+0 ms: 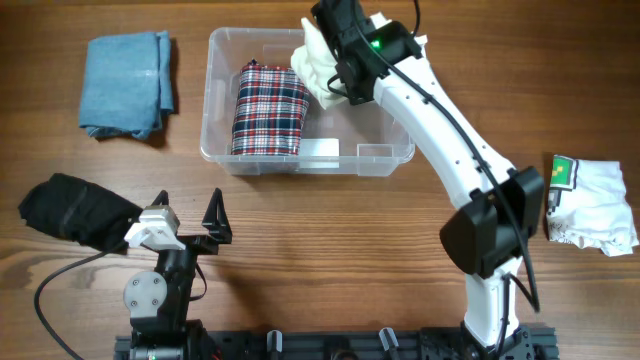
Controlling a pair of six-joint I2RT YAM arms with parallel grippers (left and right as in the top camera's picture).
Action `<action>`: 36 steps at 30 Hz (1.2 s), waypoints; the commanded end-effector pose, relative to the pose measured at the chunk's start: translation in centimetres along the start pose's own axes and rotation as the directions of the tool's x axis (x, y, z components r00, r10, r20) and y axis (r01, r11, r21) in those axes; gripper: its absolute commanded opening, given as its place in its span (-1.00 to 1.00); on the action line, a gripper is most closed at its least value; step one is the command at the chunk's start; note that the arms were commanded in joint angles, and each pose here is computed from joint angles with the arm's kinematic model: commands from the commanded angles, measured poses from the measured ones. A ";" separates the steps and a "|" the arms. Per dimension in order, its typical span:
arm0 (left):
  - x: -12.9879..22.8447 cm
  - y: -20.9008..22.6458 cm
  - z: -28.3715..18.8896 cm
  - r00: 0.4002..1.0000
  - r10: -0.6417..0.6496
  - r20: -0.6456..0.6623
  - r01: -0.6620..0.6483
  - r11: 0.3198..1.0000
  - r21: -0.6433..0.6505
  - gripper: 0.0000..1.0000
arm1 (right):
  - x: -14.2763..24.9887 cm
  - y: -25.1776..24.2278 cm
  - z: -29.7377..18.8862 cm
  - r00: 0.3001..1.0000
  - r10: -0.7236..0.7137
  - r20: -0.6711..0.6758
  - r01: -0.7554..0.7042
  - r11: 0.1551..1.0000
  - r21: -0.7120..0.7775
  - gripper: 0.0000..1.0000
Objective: Pack container
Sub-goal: 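Lift the cream cloth and lower it into the bin beside the plaid shirt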
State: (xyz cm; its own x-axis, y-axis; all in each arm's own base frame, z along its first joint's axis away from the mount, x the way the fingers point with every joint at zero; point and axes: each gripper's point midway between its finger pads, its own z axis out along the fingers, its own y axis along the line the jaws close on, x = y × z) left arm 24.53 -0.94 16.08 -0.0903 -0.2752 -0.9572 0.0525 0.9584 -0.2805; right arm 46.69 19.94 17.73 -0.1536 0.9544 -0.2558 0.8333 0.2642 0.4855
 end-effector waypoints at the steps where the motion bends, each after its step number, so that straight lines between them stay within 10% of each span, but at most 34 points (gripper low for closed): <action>1: 0.2 0.4 0.0 1.000 -0.010 0.003 0.011 1.000 -0.018 0.99 | -0.1 0.7 0.7 0.998 0.053 0.030 -0.053 0.998 -0.023 -0.92; 12: 0.2 0.4 0.0 1.000 -0.010 0.003 0.011 1.000 -0.018 0.99 | 0.9 -0.6 4.1 0.996 0.072 0.059 -0.074 0.997 0.032 -0.91; 19: 0.2 0.4 0.0 1.000 -0.010 0.003 0.011 1.000 -0.018 0.99 | 1.0 -0.4 4.0 0.998 -0.033 0.052 0.031 0.999 0.031 0.12; 30: 0.2 0.4 0.0 1.000 -0.010 0.003 0.011 1.000 -0.018 1.00 | 1.6 1.0 4.0 0.948 -0.319 0.026 0.319 0.948 -0.018 0.40; 34: 0.2 0.4 0.0 1.000 -0.010 0.003 0.010 1.000 -0.018 1.00 | 1.9 2.5 3.9 0.811 -0.583 0.054 0.585 0.808 -0.063 0.49; 36: 0.2 0.4 0.0 1.000 -0.010 0.003 0.011 1.000 -0.017 1.00 | 2.0 2.8 3.9 0.690 -0.720 0.073 0.723 0.687 -0.063 0.99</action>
State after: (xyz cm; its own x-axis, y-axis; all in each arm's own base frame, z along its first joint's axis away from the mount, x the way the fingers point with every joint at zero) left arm 24.53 -0.94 16.08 -0.0903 -0.2752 -0.9572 0.0525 0.9584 -0.2805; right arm 49.84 21.99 14.62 -0.4905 0.7464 -0.4498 0.6540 0.6564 0.3760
